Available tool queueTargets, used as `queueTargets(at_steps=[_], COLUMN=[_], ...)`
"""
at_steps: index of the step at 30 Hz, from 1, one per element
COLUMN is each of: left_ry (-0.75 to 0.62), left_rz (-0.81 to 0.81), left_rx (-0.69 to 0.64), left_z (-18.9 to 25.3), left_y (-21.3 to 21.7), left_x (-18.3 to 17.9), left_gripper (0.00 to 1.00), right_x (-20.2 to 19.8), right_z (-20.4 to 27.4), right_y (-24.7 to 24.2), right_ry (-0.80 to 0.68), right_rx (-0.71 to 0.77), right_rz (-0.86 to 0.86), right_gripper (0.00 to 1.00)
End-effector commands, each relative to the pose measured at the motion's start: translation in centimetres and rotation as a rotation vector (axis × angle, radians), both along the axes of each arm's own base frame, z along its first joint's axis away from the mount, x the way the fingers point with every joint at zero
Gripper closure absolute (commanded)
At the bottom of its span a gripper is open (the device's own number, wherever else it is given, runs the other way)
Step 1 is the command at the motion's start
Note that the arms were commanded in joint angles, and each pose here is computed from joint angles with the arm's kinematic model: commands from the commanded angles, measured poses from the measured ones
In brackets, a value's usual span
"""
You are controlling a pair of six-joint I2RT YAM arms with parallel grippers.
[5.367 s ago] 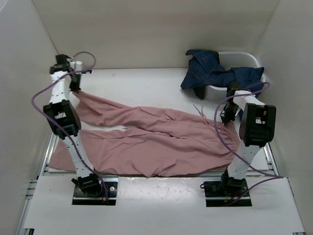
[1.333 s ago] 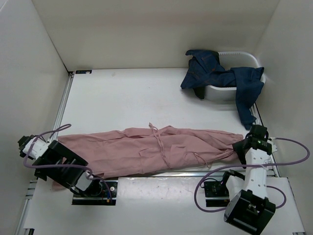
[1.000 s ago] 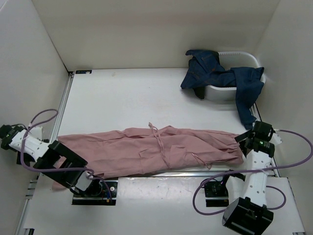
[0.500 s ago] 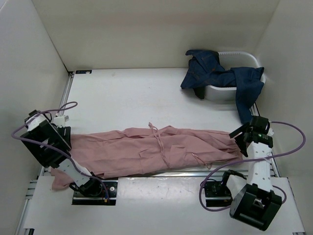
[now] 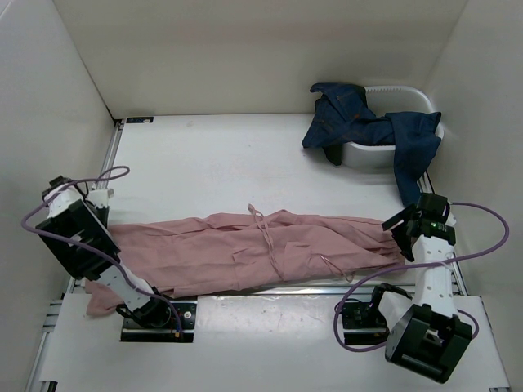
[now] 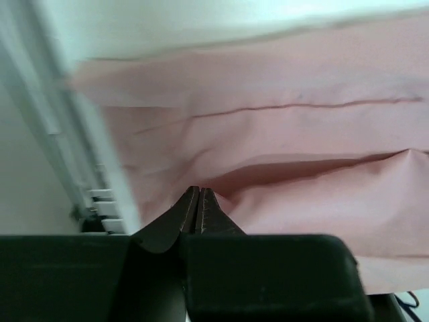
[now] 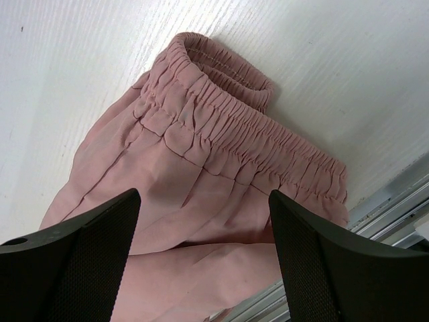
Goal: Fold and stack the trousers
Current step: Fold the trousers
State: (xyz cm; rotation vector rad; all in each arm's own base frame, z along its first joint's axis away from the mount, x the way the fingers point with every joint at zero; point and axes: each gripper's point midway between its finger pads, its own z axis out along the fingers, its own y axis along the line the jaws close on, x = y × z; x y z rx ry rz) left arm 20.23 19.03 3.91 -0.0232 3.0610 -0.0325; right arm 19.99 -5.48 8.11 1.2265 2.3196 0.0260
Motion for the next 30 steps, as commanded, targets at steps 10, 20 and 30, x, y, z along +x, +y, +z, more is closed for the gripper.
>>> queueTargets(at_steps=[10, 20, 30], left_ry=[-0.236, -0.176, -0.133], left_rz=[0.056, 0.111, 0.124], left_rx=[0.188, 0.137, 0.097], left_z=[8.1, 3.8, 1.7], left_y=[4.6, 5.1, 4.5], left_x=[5.5, 6.8, 6.3], left_gripper=[0.86, 0.86, 0.46], right_x=[0.8, 0.7, -4.4], right_z=[0.0, 0.3, -0.8], right_y=[-0.3, 0.3, 3.8], right_ry=[-0.008, 0.002, 0.109], right_rx=[-0.014, -0.004, 0.128], right_rz=[0.017, 0.089, 0.002], right_gripper=[0.18, 0.01, 0.01])
